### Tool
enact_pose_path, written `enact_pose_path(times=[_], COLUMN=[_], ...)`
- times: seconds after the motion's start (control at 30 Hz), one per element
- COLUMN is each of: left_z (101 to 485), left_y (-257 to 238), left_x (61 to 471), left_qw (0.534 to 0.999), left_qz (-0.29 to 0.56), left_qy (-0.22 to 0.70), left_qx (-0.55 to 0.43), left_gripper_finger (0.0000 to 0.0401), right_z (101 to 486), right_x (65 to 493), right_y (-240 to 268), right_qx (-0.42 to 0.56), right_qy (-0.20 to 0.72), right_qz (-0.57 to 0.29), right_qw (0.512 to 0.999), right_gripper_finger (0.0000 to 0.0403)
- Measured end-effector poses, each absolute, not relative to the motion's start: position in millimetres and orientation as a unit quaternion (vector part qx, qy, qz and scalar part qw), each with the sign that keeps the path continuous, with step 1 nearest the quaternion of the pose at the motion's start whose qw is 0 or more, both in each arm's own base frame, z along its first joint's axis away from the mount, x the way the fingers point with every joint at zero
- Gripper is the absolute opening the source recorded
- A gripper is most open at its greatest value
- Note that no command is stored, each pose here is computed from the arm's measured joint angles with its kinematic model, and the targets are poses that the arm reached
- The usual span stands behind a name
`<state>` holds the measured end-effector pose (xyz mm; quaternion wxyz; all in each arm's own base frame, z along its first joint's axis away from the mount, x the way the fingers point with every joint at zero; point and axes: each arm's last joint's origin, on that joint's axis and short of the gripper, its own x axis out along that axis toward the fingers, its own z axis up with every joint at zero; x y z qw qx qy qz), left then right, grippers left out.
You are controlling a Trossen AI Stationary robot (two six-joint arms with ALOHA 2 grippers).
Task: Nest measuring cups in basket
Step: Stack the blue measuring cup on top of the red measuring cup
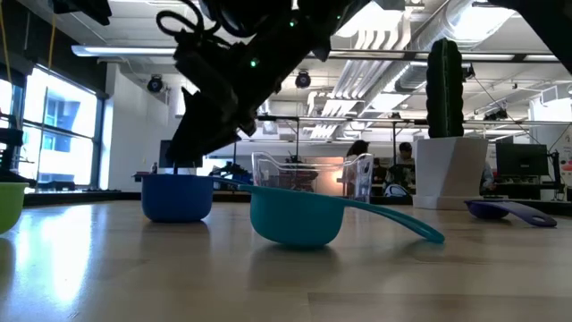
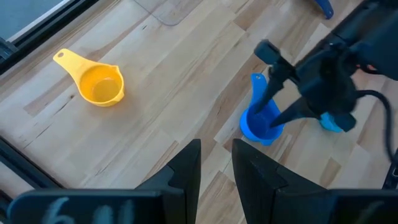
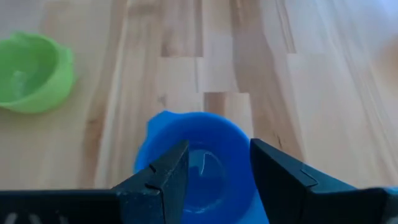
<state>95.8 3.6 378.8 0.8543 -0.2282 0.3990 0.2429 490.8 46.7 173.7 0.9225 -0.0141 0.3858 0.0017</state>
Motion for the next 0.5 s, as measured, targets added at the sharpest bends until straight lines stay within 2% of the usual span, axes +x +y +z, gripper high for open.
enact_pose_path(times=[0.5], left_z=[378.9], left_y=[4.0], left_x=[95.8], left_qw=[0.857], left_qz=[0.245], left_qy=[0.399], left_qx=[-0.217], left_gripper_finger=[0.0083], right_z=[161.1], right_x=[494.1], right_y=[24.0], right_qx=[0.001], right_qy=[0.399], right_qz=[-0.005], right_qw=[0.917], right_gripper_finger=[0.0162])
